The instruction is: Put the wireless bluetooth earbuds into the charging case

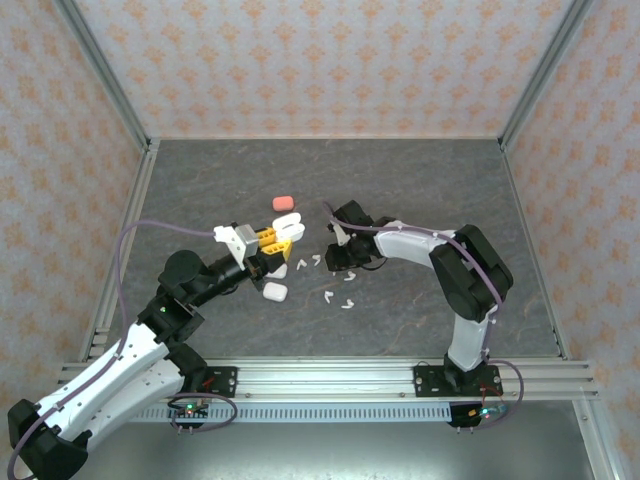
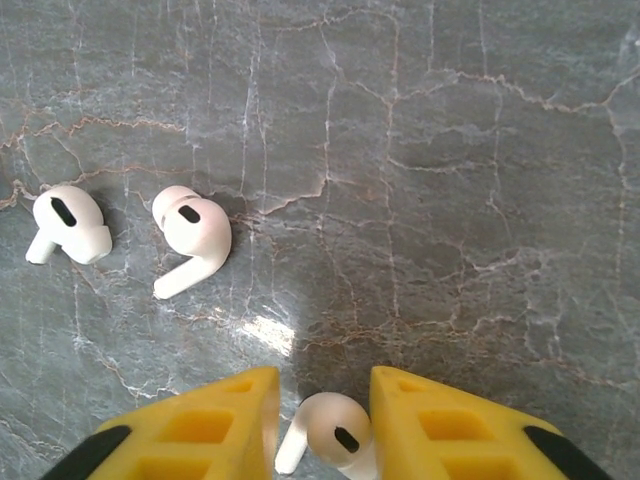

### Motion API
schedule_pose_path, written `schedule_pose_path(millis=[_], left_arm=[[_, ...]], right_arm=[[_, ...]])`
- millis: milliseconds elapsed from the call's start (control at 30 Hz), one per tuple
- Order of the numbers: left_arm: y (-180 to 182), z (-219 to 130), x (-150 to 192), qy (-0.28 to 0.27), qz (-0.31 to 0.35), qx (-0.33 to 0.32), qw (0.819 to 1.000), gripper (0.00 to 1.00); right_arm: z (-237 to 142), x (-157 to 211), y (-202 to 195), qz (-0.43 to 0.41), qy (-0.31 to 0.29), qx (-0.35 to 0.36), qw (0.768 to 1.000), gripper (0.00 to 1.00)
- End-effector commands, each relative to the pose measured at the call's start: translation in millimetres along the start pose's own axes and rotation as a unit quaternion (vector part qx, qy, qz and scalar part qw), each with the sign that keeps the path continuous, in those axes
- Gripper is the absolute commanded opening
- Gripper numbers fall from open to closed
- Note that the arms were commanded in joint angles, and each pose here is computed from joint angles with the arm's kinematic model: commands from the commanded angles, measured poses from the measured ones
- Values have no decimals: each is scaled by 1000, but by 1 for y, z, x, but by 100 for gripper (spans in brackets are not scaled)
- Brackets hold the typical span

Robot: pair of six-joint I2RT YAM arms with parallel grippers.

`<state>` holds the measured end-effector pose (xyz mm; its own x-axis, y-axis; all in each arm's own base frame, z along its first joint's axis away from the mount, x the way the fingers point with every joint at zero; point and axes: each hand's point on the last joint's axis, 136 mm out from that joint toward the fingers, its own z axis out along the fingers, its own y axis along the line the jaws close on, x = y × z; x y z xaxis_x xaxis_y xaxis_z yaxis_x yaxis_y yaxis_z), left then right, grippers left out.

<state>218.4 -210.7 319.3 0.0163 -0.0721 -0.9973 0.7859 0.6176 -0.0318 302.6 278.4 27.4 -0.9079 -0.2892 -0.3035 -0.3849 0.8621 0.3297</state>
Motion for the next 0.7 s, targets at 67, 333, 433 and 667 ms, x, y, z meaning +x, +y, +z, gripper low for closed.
schedule_pose_path(millis=[67, 333, 433, 667], left_arm=[[1, 0, -2, -6, -1, -7, 1000, 0], [1, 0, -3, -6, -2, -7, 1000, 0], [2, 1, -2, -4, -4, -7, 1000, 0], [2, 2, -2, -3, -5, -7, 1000, 0]], right_arm=[[7, 16, -3, 0, 27, 6, 1000, 25], [9, 26, -6, -8, 39, 24, 999, 27], [10, 28, -8, -11, 44, 31, 998, 27], [8, 33, -12, -20, 53, 46, 997, 30]])
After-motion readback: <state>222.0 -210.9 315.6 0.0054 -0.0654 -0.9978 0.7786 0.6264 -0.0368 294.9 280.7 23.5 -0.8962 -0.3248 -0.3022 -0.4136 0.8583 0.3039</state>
